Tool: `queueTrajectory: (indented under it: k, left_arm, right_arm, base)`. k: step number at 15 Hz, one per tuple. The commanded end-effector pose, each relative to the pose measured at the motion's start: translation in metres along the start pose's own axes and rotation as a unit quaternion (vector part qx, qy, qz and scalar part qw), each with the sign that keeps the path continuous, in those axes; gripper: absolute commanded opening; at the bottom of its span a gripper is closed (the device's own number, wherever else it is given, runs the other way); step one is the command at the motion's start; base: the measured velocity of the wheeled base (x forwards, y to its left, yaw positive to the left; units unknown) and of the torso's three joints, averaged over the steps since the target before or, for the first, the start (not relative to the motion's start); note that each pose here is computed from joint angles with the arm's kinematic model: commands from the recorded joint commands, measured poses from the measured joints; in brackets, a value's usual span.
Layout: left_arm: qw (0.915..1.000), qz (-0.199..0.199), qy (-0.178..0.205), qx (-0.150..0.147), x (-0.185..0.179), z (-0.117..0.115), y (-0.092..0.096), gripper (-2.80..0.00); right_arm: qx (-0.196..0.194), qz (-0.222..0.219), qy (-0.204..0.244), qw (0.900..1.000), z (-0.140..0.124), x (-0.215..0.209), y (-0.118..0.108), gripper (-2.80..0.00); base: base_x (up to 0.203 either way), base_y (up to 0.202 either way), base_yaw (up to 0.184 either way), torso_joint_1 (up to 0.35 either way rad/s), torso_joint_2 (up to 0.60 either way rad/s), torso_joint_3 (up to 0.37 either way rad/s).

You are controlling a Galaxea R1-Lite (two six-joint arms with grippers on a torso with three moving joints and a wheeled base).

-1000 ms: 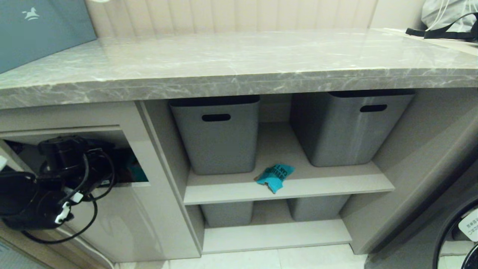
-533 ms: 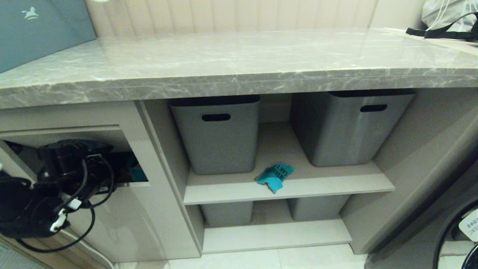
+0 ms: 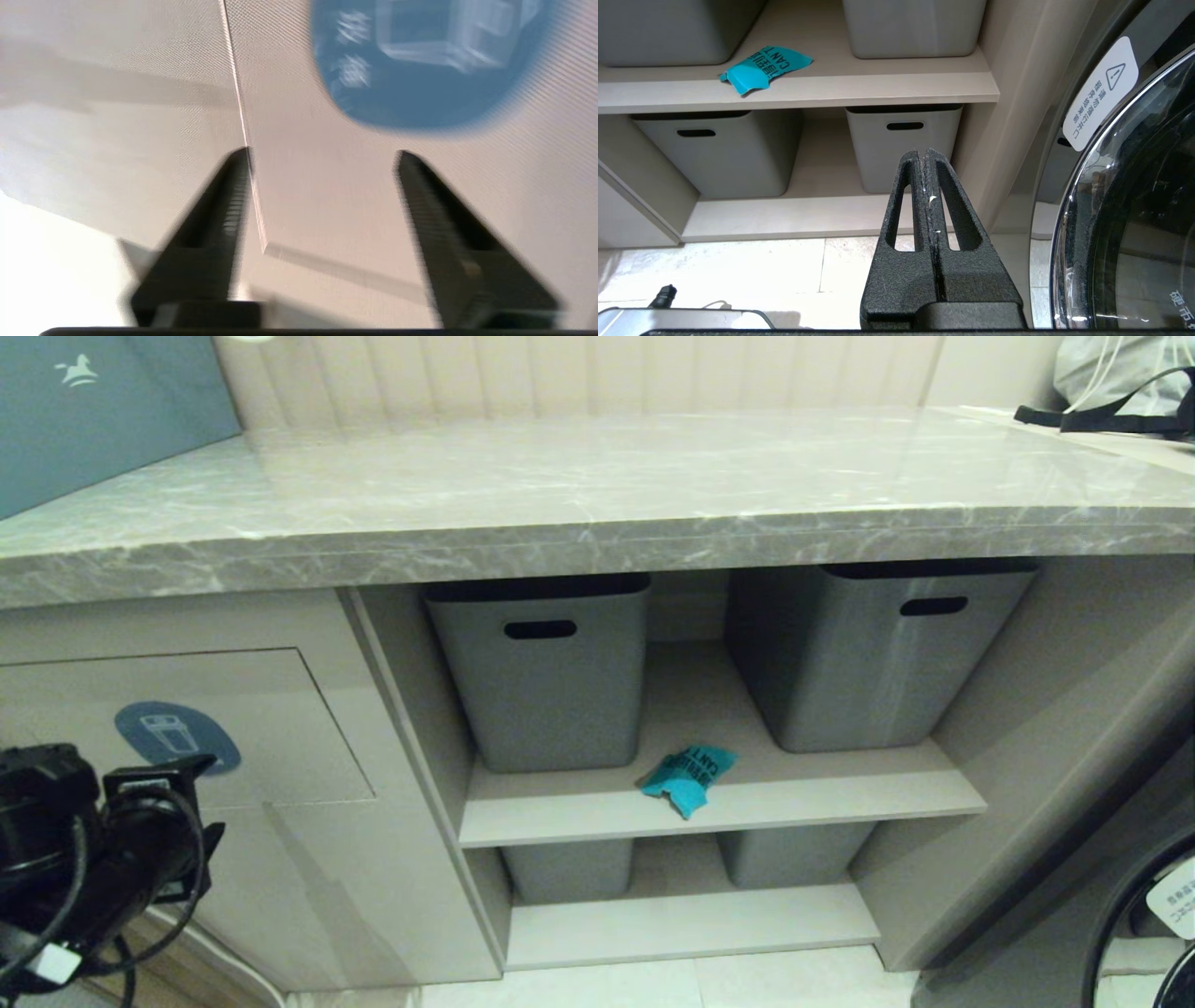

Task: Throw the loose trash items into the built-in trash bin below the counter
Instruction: Put the garbage in the trash can, then pick up the garbage

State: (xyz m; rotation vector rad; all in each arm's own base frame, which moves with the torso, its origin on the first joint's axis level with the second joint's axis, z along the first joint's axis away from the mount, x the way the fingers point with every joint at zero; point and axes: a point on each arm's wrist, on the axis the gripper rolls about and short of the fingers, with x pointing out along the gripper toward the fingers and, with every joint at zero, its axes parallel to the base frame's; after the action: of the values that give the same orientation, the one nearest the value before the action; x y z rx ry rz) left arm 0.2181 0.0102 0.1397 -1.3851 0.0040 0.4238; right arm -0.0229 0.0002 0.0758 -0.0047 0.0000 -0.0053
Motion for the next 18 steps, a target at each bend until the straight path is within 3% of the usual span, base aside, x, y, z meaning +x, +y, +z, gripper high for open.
queueTrajectory:
  k: [1,3,4,6,7,9,11,12,13,15,16,18]
  left_arm:
    - [0.9989,-0.044,-0.006,0.013,-0.029,0.008,-0.01,-2.8]
    - [0.994,-0.058,0.027,0.09,-0.053,0.001,-0.002,-2.8]
    - [0.9862,-0.064,0.049,0.144,-0.065,-0.004,0.005,-2.8]
    - [0.9601,-0.094,0.093,0.246,-0.081,-0.015,0.01,-2.8]
    - [0.9422,-0.122,0.124,0.287,-0.088,-0.022,0.009,-2.8]
    - [0.8955,-0.191,0.189,0.354,-0.099,-0.035,0.002,-2.8]
    - [0.8293,-0.267,0.278,0.405,-0.112,-0.055,-0.002,-2.8]
    - [0.8008,-0.284,0.313,0.424,-0.112,-0.067,-0.001,-2.8]
    - [0.7815,-0.291,0.338,0.436,-0.11,-0.078,-0.002,-2.8]
    - [0.7546,-0.295,0.384,0.443,-0.104,-0.108,-0.006,-2.8]
    - [0.7464,-0.292,0.407,0.439,-0.101,-0.125,-0.007,0.0]
    - [0.7391,-0.276,0.442,0.427,-0.094,-0.16,-0.007,0.0]
  right_arm:
    - [0.0,0.0,-0.001,1.0,0.0,0.0,0.0,-2.8]
    - [0.001,0.0,0.0,1.0,0.0,0.0,0.0,-2.8]
    - [0.001,0.0,0.0,1.0,0.0,0.0,0.0,-2.8]
    - [0.001,0.0,-0.001,1.0,0.0,0.0,0.0,-2.8]
    - [0.0,0.0,0.0,1.0,0.0,0.0,0.0,-2.8]
    - [0.0,0.0,0.0,1.0,0.0,0.0,0.0,-2.8]
    - [0.001,0.0,-0.001,1.0,0.0,0.0,0.0,-2.8]
    - [0.001,0.0,-0.001,1.0,0.0,0.0,0.0,-2.8]
    - [0.001,0.0,0.0,1.0,0.0,0.0,0.0,-2.8]
    - [-0.001,0.0,0.0,1.0,0.0,0.0,0.0,-2.8]
    - [-0.001,0.0,0.0,1.0,0.0,0.0,0.0,-2.8]
    - [-0.001,0.0,-0.001,1.0,0.0,0.0,0.0,-2.8]
  base:
    - [0.0,0.0,0.0,0.0,0.0,0.0]
    - [0.0,0.0,0.0,0.0,0.0,0.0]
    - [0.0,0.0,0.0,0.0,0.0,0.0]
    - [0.0,0.0,0.0,0.0,0.0,0.0]
    - [0.0,0.0,0.0,0.0,0.0,0.0]
    - [0.0,0.0,0.0,0.0,0.0,0.0]
    - [0.0,0.0,0.0,0.0,0.0,0.0]
    - [0.0,0.0,0.0,0.0,0.0,0.0]
    - [0.0,0.0,0.0,0.0,0.0,0.0]
    - [0.0,0.0,0.0,0.0,0.0,0.0]
    - [0.0,0.0,0.0,0.0,0.0,0.0]
    - [0.0,0.0,0.0,0.0,0.0,0.0]
